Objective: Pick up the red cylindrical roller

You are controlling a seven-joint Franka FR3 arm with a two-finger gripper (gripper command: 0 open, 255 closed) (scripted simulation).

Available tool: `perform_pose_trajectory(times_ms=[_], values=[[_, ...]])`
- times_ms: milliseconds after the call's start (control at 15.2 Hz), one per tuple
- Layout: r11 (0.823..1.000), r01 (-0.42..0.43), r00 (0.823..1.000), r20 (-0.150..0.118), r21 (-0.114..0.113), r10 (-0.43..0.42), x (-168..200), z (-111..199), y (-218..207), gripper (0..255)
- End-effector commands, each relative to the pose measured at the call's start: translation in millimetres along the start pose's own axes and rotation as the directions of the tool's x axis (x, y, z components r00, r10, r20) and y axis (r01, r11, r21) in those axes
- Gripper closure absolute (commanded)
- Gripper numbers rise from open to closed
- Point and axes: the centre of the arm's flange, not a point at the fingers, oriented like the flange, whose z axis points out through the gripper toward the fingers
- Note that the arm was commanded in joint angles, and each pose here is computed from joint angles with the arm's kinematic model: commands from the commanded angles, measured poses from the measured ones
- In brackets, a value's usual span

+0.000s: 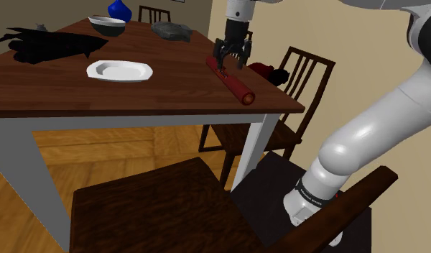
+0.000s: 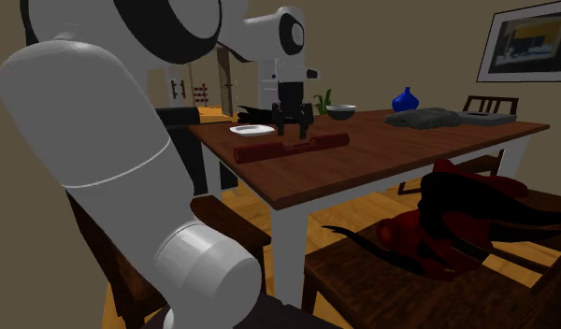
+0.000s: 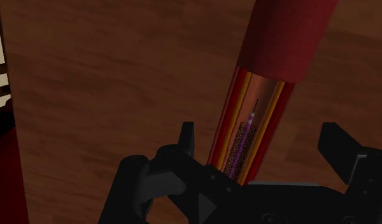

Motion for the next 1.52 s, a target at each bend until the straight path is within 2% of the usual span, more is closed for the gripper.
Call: perform_pose_trajectory(times_ms=[0, 528, 660, 726, 1320, 1452], values=[[0.993, -0.115, 0.993, 0.011, -0.03, 0.115, 29, -2, 1, 0], [0.993, -0.116, 0.993, 0.011, -0.03, 0.117, 30, 38, -1, 0], [0.993, -0.116, 0.993, 0.011, -0.03, 0.117, 30, 38, -1, 0], [0.993, -0.116, 0.993, 0.011, -0.03, 0.117, 30, 38, -1, 255], [0.993, -0.116, 0.993, 0.011, -0.03, 0.117, 30, 38, -1, 255], [0.993, -0.116, 0.993, 0.011, -0.03, 0.117, 30, 28, -1, 255]])
